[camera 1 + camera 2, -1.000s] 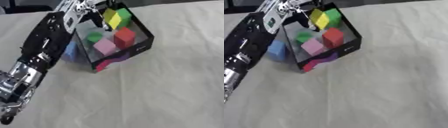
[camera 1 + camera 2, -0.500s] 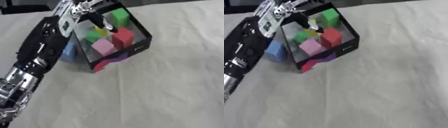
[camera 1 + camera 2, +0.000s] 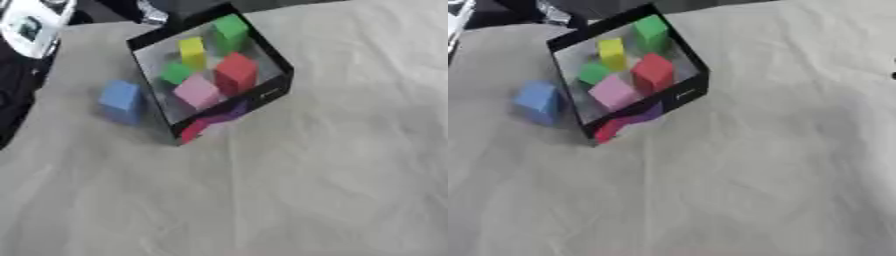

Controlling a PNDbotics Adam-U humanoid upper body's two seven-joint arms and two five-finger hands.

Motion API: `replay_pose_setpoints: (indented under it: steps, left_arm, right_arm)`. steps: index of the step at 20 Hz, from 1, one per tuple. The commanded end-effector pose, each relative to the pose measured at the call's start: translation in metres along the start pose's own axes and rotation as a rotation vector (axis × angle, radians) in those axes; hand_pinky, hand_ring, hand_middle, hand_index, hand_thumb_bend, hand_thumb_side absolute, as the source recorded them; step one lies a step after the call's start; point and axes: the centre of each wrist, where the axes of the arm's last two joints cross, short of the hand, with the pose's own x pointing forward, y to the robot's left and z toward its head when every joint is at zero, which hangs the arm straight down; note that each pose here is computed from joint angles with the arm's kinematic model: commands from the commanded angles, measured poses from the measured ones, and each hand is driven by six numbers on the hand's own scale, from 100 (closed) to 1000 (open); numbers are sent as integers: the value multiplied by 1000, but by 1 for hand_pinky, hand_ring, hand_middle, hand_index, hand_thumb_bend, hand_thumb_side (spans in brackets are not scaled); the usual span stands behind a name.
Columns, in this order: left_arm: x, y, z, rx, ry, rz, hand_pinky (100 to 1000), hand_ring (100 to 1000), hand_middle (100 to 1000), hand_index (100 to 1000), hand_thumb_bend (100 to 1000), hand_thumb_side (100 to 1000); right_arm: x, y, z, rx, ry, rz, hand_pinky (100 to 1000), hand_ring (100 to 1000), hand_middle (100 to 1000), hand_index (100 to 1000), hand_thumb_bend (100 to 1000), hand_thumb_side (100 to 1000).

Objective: Pick up objects on the table and place them in the box.

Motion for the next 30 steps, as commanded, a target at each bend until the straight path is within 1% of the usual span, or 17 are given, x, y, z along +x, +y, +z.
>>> replay_pose_setpoints:
  steps: [1,4,5,8,10,12,16,18,22,26,30]
  left_arm:
    - [-10,31,27,-74,51,-35,800,765,757,845,757,447]
    - [-18,32,36,-198,82,-38,799,760,747,812,775,414]
    - [-20,30,37,-235,87,-36,800,762,745,803,769,387]
    - [-24,25,38,-361,104,-28,806,769,750,795,770,374]
    - [-26,22,37,-435,116,-30,809,775,754,792,771,347]
    - [-28,18,36,-487,126,-32,811,780,758,791,781,334]
    - [-34,8,35,-542,161,-46,805,764,747,786,763,290]
    - [-38,4,35,-554,172,-39,799,747,732,781,753,295]
    - [-43,-1,35,-576,188,-38,792,734,711,776,771,321]
    - [-45,-8,34,-592,185,-24,784,719,692,767,766,334]
    - [-48,-17,32,-613,174,7,779,725,710,767,760,336]
  right_arm:
    - [16,-11,-3,-19,-44,29,735,788,680,781,248,548]
    - [17,-11,-3,-15,-44,32,735,788,679,780,248,547]
    - [17,-10,-3,-15,-45,33,735,788,679,780,249,547]
    - [17,-9,-4,-11,-47,33,735,788,679,780,249,547]
    - [18,-10,-4,-12,-49,36,735,788,679,780,248,547]
    - [18,-10,-4,-13,-48,38,734,788,679,780,248,548]
    - [17,-10,-4,-11,-45,40,734,788,679,779,247,550]
    - [16,-10,-4,-11,-44,40,734,788,679,779,246,552]
    - [15,-10,-3,-12,-41,41,734,788,678,779,244,554]
    - [15,-10,-3,-13,-39,39,734,789,678,779,243,555]
    - [14,-9,-3,-13,-39,37,734,789,678,779,243,556]
